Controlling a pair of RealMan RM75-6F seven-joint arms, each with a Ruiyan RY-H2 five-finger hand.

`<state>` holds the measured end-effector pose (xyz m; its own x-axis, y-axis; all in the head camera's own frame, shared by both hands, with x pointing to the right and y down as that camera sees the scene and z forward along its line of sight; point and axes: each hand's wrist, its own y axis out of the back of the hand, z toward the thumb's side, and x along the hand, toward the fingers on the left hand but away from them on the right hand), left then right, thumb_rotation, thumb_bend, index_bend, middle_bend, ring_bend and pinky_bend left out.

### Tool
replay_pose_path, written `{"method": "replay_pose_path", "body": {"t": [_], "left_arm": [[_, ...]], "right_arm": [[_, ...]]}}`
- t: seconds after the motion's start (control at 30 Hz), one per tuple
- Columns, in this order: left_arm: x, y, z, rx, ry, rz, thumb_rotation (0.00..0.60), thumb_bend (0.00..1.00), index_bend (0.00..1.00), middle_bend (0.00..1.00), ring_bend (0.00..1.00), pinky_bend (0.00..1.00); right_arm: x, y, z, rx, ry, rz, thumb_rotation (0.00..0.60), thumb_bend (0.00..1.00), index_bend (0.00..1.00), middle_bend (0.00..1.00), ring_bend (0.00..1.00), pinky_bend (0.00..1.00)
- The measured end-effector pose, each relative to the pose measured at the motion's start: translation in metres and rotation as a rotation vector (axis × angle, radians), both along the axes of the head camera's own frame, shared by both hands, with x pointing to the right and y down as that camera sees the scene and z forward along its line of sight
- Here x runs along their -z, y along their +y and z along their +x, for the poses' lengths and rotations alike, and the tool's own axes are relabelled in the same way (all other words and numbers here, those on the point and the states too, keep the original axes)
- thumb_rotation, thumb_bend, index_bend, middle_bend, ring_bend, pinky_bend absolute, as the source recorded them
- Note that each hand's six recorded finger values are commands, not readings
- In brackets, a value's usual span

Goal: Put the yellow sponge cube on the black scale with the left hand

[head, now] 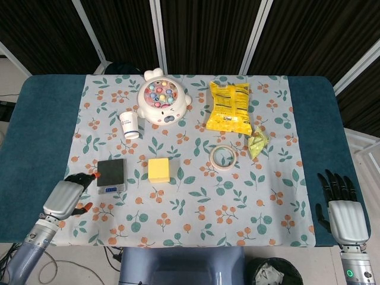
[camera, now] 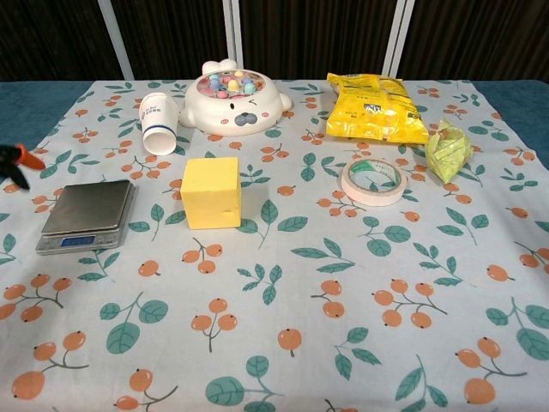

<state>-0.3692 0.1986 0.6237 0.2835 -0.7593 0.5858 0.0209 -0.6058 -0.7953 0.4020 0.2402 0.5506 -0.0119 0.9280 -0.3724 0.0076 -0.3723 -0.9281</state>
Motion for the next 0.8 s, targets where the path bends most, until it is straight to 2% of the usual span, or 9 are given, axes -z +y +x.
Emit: {"method": "replay_pose_path", "body": {"t": [0.07,0.13,0.33,0.53,0.8], "left_arm": [[0.011,-0.015,0.012,-0.015,0.026,0.068,0.600,0.10,0.10,0.15,0.09,0.17],[0.017,-0.028,0.024,-0.033,0.044,0.102,0.600,0.08,0.08,0.14,0.06,0.17],[0.015,-0.065,0.058,-0.083,0.017,0.128,0.600,0.07,0.06,0.11,0.04,0.18],[-0.004,-0.088,0.096,-0.091,-0.019,0.072,0.600,0.07,0.06,0.10,0.04,0.19],[-0.028,-0.087,0.154,-0.100,-0.009,-0.034,0.600,0.07,0.06,0.11,0.04,0.19]], "right_arm": [[0.000,0.000,-0.001,0.001,-0.001,-0.001,0.600,0.58,0.00,0.00,0.00,0.00],[0.000,0.000,-0.001,0.002,-0.001,-0.001,0.600,0.58,0.00,0.00,0.00,0.00],[-0.002,0.001,-0.002,0.004,0.001,-0.006,0.600,0.58,0.00,0.00,0.00,0.00],[-0.005,0.001,-0.002,0.004,0.005,-0.015,0.600,0.58,0.00,0.00,0.00,0.00],[-0.005,0.000,-0.001,0.003,0.006,-0.013,0.600,0.58,0.00,0.00,0.00,0.00]]}}
